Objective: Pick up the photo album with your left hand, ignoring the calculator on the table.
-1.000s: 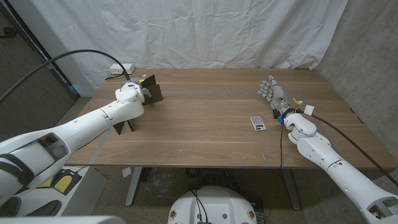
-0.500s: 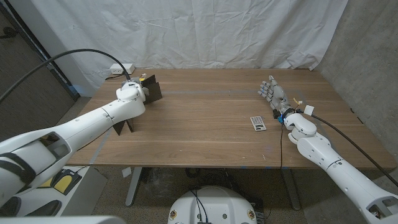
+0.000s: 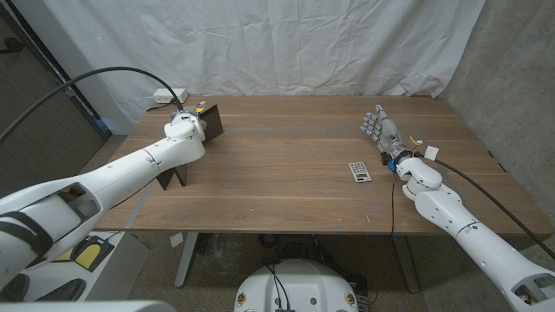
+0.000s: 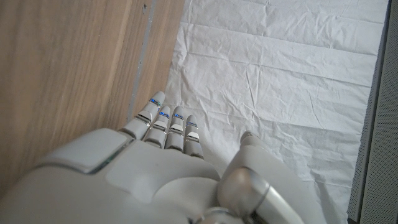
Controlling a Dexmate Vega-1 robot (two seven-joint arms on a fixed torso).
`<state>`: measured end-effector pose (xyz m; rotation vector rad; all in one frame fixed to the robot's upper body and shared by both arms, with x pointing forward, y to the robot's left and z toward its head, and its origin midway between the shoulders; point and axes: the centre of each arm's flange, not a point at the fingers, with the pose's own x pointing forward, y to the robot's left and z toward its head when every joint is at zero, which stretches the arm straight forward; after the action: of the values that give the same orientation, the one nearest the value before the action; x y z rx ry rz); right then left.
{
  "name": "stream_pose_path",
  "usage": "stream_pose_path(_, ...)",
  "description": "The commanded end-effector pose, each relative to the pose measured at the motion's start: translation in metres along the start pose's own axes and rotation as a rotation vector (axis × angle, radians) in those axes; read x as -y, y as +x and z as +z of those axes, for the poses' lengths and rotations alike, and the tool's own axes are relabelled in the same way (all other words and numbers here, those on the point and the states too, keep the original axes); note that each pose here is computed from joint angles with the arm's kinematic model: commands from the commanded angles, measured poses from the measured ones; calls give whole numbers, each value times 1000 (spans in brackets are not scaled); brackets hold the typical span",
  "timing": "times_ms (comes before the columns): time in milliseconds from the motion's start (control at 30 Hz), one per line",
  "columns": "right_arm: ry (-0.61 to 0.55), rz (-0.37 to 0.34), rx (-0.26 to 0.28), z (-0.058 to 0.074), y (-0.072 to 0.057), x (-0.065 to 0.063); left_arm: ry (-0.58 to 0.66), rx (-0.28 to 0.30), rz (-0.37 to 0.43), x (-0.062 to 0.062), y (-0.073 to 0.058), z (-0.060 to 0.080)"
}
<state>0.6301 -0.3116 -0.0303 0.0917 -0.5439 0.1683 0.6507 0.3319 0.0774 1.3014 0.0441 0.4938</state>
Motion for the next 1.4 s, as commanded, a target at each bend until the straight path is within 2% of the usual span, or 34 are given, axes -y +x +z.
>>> stream_pose_path(33,-3,2,1,1,1,-3,-14,-15,31,-3,-2,-6)
stream_pose_path(167,-1,2,3,1,0,-4,-16,-24,42,-2,-3,-7)
stream_pose_path(233,-3,2,2,1,0,-4,-6,-40,94,-1,-5,-6)
stream_pose_path(367,-3,1,3,1,0,-5,-28,-50,120,-1,-8,-8)
stream_pose_path(433,-3,1,5,1,-1,-6,-52,-32,129,-2,-9,-10)
stream_pose_path(633,-4,3,12,4,-2,-8,-84,-43,158,-7,-13,-13)
stream_pose_path(667,-5,4,13,4,-2,-8,-88,-29,156,-7,-14,-13)
stream_pose_path(1400,-11,7,28,9,-6,-16,-111,-20,161,-18,-23,-21)
